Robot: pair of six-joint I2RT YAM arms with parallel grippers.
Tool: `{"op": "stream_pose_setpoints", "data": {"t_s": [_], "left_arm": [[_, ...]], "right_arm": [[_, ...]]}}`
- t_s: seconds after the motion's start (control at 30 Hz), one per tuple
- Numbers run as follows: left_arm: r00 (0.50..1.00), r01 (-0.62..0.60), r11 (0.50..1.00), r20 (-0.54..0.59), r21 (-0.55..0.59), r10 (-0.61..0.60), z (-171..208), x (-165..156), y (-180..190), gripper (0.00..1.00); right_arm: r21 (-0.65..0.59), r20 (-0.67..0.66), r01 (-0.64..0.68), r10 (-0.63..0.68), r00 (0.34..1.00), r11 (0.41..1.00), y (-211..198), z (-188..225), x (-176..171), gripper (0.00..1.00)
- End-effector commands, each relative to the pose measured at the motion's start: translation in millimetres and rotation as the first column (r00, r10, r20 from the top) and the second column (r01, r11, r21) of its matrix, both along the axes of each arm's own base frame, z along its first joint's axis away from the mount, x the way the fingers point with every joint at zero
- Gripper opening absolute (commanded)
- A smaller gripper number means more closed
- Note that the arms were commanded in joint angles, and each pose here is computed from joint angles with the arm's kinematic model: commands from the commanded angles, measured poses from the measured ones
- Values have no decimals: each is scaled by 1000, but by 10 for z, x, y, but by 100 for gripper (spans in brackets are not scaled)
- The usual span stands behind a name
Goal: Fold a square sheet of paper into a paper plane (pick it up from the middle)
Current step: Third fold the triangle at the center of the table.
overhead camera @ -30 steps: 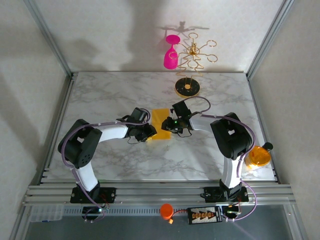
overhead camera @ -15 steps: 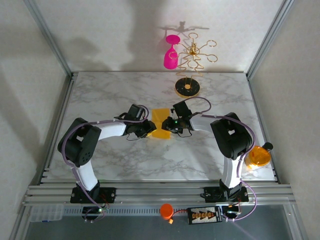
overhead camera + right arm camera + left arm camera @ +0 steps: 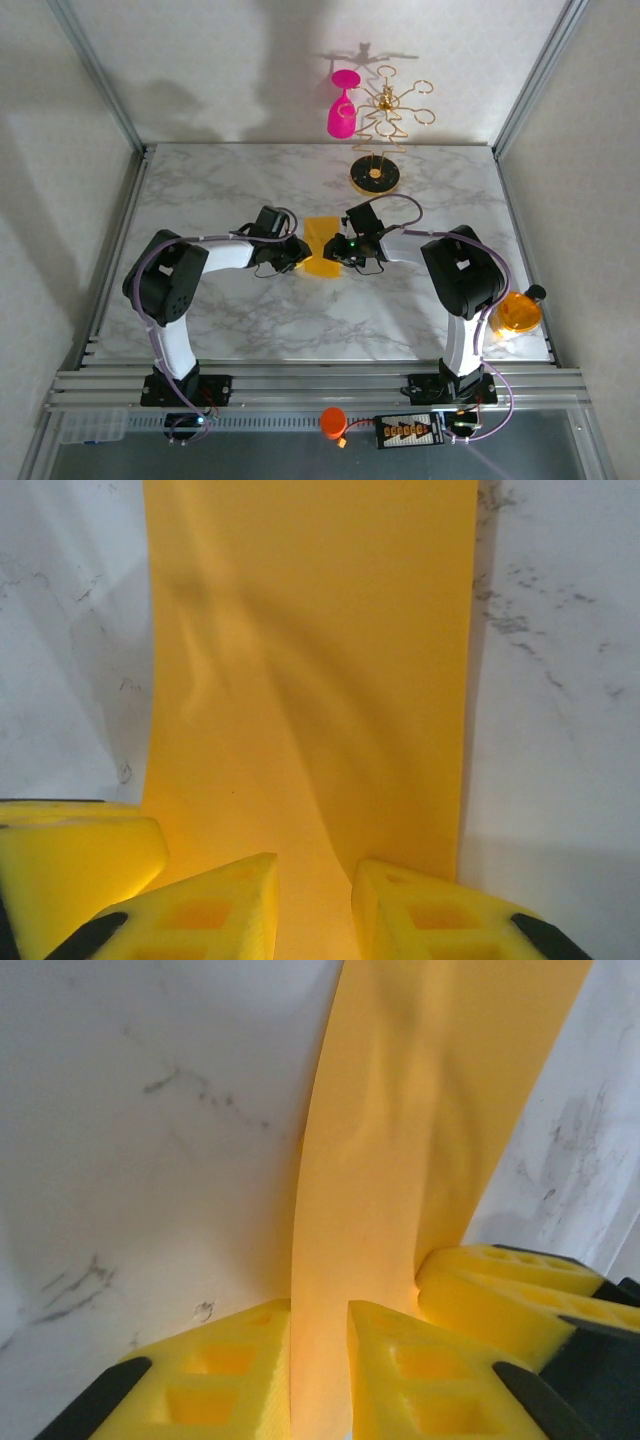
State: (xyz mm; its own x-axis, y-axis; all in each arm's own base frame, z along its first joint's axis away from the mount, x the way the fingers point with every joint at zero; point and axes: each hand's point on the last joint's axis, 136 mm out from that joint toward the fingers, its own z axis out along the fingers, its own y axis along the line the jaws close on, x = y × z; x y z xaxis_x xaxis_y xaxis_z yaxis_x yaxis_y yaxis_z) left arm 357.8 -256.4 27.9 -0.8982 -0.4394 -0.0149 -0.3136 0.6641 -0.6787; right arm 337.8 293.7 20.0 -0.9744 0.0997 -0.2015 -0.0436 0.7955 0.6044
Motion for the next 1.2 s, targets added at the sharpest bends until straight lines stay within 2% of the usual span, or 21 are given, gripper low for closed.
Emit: {"op": "stream_pose_setpoints", "data": {"t_s": [0.0,0.2,0.3,0.43,0.57,0.7,0.77,0.83,1.03,1.17], "left_arm": [[1000,0,1000,17,-17,0,21,113,-7,19],[1000,-11,1000,-2,-21,11,-50,124,-6,13],[1000,-24,999,-12,-28,24,-52,122,-3,8],[999,-42,998,-17,-44,41,-19,127,-10,2],[998,-61,997,-16,-56,60,52,133,-7,0],[996,-88,993,-19,-74,86,130,137,-2,0],[995,-102,991,-26,-91,100,166,132,-7,0],[994,-107,990,-30,-97,104,194,118,-15,0],[992,-120,987,-37,-106,117,253,112,-16,0],[993,-119,986,-31,-116,117,296,131,-47,0]], "right_arm": [[-152,-127,29,-48,991,988,-327,-492,-275,29],[-132,-69,6,-16,997,991,-281,-377,-197,31],[-107,16,-21,22,1000,994,-220,-175,-86,35],[-55,163,-58,67,984,997,-109,192,79,46],[-44,330,-112,120,936,993,-55,539,199,44],[-73,533,-199,207,820,977,-17,901,178,54],[-120,619,-235,258,742,965,13,1060,134,63],[-180,678,-245,301,671,953,30,1129,84,67],[-393,722,-283,484,495,875,178,963,-149,69],[-461,746,-302,549,377,834,238,823,-306,73]]}}
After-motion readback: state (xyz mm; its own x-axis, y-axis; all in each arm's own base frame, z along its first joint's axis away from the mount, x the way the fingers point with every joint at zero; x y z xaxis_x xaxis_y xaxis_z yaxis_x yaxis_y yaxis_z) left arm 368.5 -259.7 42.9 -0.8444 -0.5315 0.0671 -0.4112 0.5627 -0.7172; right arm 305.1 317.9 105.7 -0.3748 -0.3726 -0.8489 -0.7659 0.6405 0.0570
